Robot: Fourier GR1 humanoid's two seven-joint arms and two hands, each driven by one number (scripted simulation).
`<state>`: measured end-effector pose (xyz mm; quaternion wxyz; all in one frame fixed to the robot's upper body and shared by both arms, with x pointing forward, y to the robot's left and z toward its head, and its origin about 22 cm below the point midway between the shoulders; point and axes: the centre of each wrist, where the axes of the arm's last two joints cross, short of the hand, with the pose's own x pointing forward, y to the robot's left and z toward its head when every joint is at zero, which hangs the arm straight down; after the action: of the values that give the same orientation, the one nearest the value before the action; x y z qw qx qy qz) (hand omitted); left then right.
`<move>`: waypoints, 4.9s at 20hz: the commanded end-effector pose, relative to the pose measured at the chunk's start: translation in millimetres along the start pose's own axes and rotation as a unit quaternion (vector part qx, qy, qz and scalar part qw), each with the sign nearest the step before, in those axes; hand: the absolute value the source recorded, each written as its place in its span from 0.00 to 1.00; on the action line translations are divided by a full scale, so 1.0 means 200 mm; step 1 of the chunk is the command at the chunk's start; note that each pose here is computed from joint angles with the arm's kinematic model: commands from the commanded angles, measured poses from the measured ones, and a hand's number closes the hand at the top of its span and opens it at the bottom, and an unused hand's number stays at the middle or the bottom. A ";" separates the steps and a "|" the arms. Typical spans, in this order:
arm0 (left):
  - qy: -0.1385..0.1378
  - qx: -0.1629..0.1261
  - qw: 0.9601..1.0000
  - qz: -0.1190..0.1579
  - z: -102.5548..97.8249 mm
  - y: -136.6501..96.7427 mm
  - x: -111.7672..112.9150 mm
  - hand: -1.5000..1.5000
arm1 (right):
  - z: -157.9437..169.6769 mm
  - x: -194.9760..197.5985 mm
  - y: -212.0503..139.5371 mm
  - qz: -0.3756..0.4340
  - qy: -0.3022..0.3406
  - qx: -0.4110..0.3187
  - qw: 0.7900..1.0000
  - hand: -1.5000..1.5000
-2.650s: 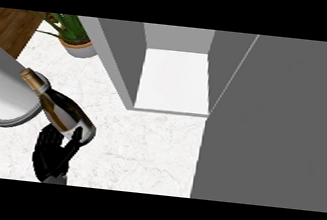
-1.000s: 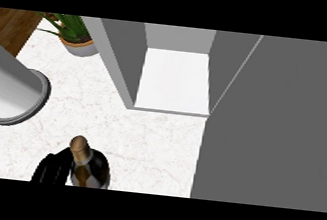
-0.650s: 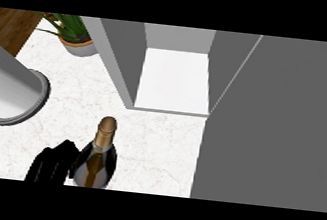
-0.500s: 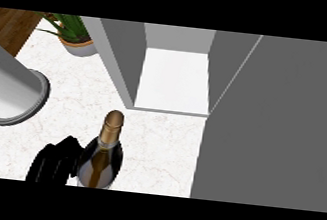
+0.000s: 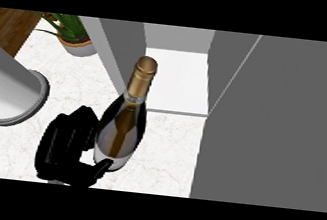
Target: Pick up the wine, place it into the cabinet and close the cabinet
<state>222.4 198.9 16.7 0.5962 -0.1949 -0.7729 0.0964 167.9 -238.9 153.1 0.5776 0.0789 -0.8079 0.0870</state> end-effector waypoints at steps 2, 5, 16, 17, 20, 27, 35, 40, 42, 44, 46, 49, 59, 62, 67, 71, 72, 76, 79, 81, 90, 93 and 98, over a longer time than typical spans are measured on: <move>0.000 -0.004 1.000 -0.008 -0.14 -0.07 -0.09 1.00 | 0.03 0.01 -0.04 0.004 0.003 0.000 1.000 0.00; -0.005 -0.002 1.000 -0.020 -0.18 -0.09 -0.06 1.00 | 0.02 0.09 -0.03 -0.002 -0.004 0.000 1.000 0.00; -0.012 -0.010 0.995 -0.097 -0.43 -0.43 -0.15 1.00 | 0.03 -0.06 -0.11 0.008 -0.004 -0.008 1.000 0.00; 0.000 -0.011 0.994 -0.109 -0.41 -0.43 -0.12 1.00 | -0.03 0.02 -0.01 0.006 -0.004 -0.005 1.000 0.00; 0.011 -0.004 0.993 -0.118 -0.44 -0.40 -0.24 1.00 | 0.04 -0.08 -0.06 0.002 -0.005 -0.011 1.000 0.00; 0.028 0.019 0.993 -0.113 -0.50 -0.38 -0.33 1.00 | -0.03 0.03 0.00 0.009 -0.006 -0.002 1.000 0.00; 0.038 0.037 0.990 -0.127 -0.41 -0.37 -0.46 1.00 | 0.01 0.03 -0.03 0.004 -0.002 0.008 1.000 0.00; 0.061 0.046 0.990 -0.119 -0.40 -0.25 -0.57 1.00 | -0.02 0.03 -0.07 0.006 -0.002 -0.007 1.000 0.00; 0.052 0.055 0.990 -0.117 -0.39 -0.19 -0.62 1.00 | -0.07 -0.06 -0.12 -0.003 -0.005 -0.005 1.000 0.00; 0.046 0.070 0.991 -0.104 -0.45 -0.19 -0.63 1.00 | -0.01 0.01 -0.03 0.002 0.001 -0.004 1.000 0.00; 0.044 0.067 0.994 -0.076 -0.47 -0.17 -0.64 1.00 | -0.05 0.03 -0.09 -0.003 0.002 0.011 1.000 0.00; 0.063 0.059 0.995 -0.054 -0.54 -0.26 -0.56 1.00 | 0.01 -0.01 -0.02 0.005 -0.005 -0.007 1.000 0.00; 0.064 0.050 0.995 -0.055 -0.68 -0.20 -0.59 1.00 | 0.00 -0.09 -0.03 -0.014 0.000 0.004 1.000 0.00; 0.059 0.066 0.995 -0.040 -0.63 -0.25 -0.61 1.00 | 0.06 -0.01 -0.06 -0.006 0.005 0.009 1.000 0.00; 0.057 0.056 0.996 -0.045 -0.75 -0.29 -0.56 1.00 | 0.03 -0.10 -0.07 -0.001 0.002 0.009 1.000 0.00; 0.053 0.070 0.995 -0.044 -0.73 -0.26 -0.58 1.00 | -0.10 -0.10 -0.10 -0.008 -0.005 0.002 1.000 0.00; 0.056 0.069 0.995 -0.036 -0.82 -0.27 -0.53 1.00 | -0.03 -0.12 -0.07 -0.015 -0.011 0.009 1.000 0.00; 0.067 0.074 0.993 -0.056 -0.89 -0.27 -0.49 1.00 | -0.02 -0.06 -0.04 0.000 -0.009 0.000 1.000 0.00; 0.071 0.098 0.990 -0.075 -0.83 -0.22 -0.54 1.00 | -0.07 -0.08 -0.05 -0.012 -0.008 0.013 1.000 0.00; 0.082 0.096 0.989 -0.081 -0.83 -0.23 -0.54 1.00 | -0.01 -0.14 0.00 -0.016 -0.001 0.025 1.000 0.00; 0.053 0.127 0.988 -0.071 -0.78 -0.12 -0.58 1.00 | -0.04 -0.04 -0.03 -0.018 -0.007 0.018 1.000 0.00; 0.030 0.142 0.986 -0.076 -0.78 -0.10 -0.57 1.00 | -0.07 -0.05 0.02 -0.001 -0.002 0.028 1.000 0.00; -0.007 0.129 0.988 -0.083 -0.81 -0.13 -0.56 0.00 | -0.04 0.03 0.02 -0.001 -0.015 0.013 1.000 0.00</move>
<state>393.2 114.8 -32.0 0.6386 -0.0652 -0.7552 0.1324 180.0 -237.8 148.1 0.5682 0.0939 -0.8112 0.1012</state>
